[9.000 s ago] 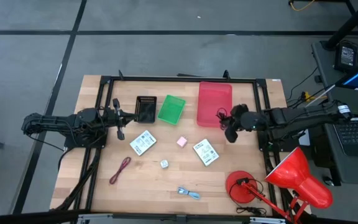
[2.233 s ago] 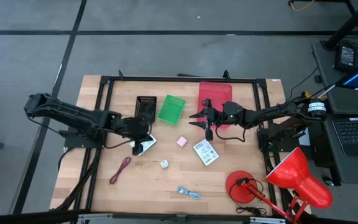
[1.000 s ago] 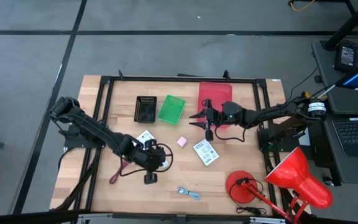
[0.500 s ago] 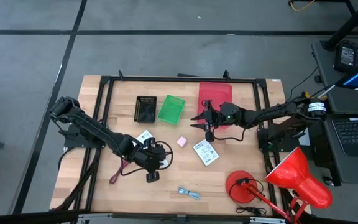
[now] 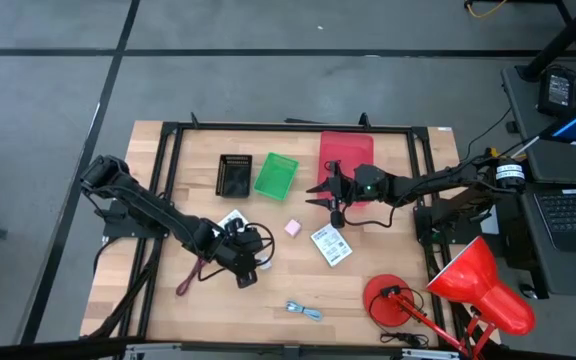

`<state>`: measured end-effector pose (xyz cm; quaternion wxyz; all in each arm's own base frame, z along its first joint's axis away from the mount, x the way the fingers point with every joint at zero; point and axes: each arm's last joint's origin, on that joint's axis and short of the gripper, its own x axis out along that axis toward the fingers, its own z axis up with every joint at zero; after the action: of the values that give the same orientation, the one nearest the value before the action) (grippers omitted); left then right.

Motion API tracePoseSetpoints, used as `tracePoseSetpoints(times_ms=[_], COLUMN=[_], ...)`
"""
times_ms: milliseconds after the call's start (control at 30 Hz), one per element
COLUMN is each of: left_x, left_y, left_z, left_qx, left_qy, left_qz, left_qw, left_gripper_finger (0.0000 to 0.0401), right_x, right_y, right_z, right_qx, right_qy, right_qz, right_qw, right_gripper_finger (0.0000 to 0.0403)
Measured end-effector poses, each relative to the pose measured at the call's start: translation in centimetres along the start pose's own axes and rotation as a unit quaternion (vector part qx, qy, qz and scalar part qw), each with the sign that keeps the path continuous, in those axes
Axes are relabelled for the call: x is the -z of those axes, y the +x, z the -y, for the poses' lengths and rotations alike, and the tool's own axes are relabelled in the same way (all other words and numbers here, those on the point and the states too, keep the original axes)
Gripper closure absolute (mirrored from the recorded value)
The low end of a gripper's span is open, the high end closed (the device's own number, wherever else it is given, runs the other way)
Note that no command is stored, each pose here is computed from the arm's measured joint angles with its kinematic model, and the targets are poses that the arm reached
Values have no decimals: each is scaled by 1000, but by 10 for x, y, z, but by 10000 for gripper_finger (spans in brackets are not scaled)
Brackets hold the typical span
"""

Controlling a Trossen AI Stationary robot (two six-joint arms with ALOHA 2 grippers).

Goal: Pick and place items into bin
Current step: Put the green charger adapter into the green bin

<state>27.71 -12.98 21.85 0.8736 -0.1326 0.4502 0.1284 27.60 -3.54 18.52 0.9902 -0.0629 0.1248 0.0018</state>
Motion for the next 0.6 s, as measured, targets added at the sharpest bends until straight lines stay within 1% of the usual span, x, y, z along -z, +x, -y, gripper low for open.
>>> tracePoseSetpoints(times_ms=[200,300,500,600], left_x=[10,19,29,33], left_y=[5,8,18,22], left_z=[4,6,5,2], left_qx=[18,28,51,51], left_qy=[10,22,16,25], left_qz=[11,15,37,42], left_qw=[1000,999,998,998], left_gripper_finger=[190,189,189,189], right_x=[0,0,0,0], right_y=[0,0,0,0], right_z=[0,0,0,0], right_qx=[-1,-1,-1,-1], right_qy=[1,1,1,1], right_qz=[-2,-3,-2,-2], right_qw=[1000,1000,1000,1000], right_gripper_finger=[295,295,295,295])
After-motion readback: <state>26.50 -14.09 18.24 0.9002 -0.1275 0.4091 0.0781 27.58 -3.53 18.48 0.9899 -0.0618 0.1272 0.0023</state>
